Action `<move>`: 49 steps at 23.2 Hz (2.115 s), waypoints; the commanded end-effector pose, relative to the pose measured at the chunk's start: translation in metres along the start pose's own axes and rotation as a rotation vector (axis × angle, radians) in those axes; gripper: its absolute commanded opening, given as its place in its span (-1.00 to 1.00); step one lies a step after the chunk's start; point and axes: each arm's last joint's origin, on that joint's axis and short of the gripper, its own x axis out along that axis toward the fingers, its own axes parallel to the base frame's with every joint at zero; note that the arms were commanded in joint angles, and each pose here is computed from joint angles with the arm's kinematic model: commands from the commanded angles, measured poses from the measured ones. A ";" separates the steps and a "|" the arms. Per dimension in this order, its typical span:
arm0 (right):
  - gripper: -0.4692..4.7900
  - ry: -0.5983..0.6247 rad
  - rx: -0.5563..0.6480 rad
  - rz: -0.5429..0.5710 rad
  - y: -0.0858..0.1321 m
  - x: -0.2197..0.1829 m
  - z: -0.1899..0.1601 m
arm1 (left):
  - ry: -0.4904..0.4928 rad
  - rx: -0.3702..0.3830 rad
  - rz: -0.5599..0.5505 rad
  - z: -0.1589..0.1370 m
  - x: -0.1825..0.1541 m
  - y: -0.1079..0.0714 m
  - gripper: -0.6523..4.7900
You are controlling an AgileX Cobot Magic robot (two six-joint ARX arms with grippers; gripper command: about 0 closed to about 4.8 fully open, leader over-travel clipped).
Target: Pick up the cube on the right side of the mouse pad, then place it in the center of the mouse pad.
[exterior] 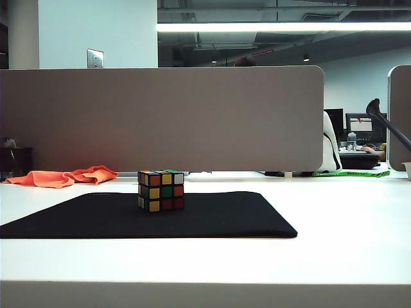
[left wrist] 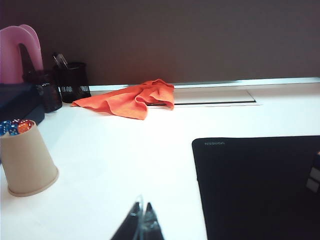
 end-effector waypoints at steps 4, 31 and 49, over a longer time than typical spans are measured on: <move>-0.84 -0.044 0.014 -0.002 0.000 0.000 0.004 | -0.021 -0.042 -0.004 0.003 0.000 0.000 -0.78; -0.84 -0.042 0.037 -0.002 0.000 0.000 0.004 | -0.018 -0.042 -0.004 0.003 0.000 0.000 -0.78; -0.84 -0.042 0.037 -0.002 0.000 0.000 0.004 | -0.018 -0.042 -0.004 0.003 0.000 0.000 -0.78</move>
